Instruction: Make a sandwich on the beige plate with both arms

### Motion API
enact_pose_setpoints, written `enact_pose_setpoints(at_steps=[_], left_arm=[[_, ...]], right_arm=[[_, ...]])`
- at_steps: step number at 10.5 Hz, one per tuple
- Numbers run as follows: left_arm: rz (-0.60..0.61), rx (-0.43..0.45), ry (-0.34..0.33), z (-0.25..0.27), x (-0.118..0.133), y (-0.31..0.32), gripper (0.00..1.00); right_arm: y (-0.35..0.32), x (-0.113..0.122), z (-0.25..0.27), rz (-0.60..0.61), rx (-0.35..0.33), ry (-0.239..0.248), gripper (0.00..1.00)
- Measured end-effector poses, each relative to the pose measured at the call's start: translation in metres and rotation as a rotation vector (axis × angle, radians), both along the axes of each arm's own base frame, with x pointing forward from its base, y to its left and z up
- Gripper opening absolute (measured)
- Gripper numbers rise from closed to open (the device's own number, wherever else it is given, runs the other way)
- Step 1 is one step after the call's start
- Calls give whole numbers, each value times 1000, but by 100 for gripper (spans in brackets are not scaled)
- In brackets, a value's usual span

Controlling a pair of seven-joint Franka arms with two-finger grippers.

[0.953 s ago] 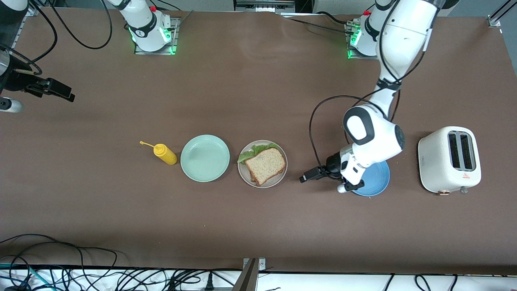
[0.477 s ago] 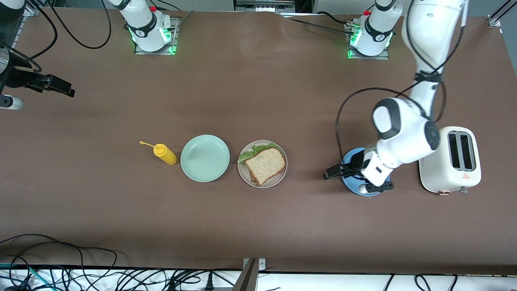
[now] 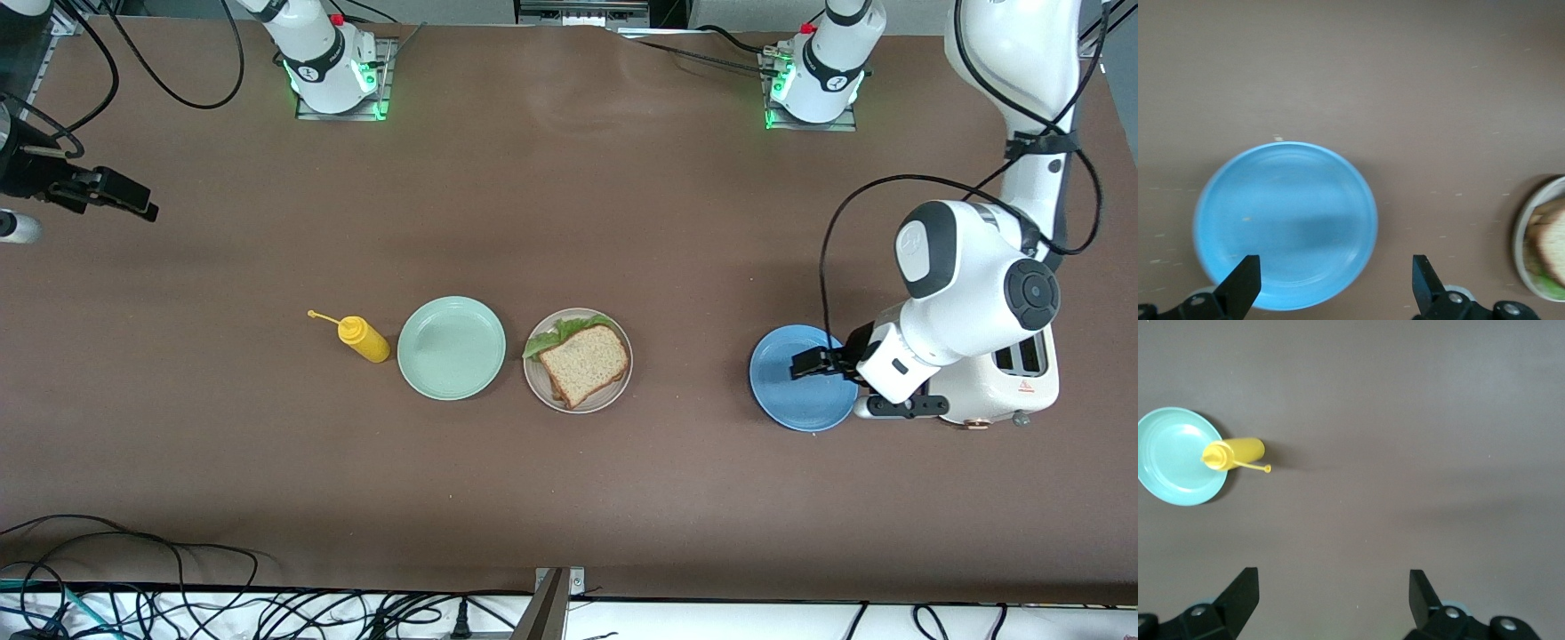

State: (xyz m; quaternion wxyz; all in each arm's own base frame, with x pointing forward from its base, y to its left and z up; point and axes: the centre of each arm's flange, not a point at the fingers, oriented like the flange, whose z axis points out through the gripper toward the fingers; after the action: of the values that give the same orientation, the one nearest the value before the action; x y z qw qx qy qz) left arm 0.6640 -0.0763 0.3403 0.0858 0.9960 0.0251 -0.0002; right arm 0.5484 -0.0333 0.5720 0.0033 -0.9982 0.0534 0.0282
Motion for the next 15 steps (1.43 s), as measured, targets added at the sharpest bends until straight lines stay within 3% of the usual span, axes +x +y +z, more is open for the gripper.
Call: enact_pose_setpoints(at_steps=[3, 7, 11, 15], left_arm=[[-7, 111, -8, 18, -8, 44, 100], [-34, 218, -12, 83, -27, 80, 100], [-5, 226, -55, 154, -51, 102, 100], [2, 212, 9, 204, -78, 107, 100]], right_arm=[[0, 7, 28, 14, -4, -53, 100], [1, -2, 36, 14, 0, 20, 100], [11, -3, 34, 32, 0, 47, 100], [13, -2, 41, 34, -2, 38, 100]])
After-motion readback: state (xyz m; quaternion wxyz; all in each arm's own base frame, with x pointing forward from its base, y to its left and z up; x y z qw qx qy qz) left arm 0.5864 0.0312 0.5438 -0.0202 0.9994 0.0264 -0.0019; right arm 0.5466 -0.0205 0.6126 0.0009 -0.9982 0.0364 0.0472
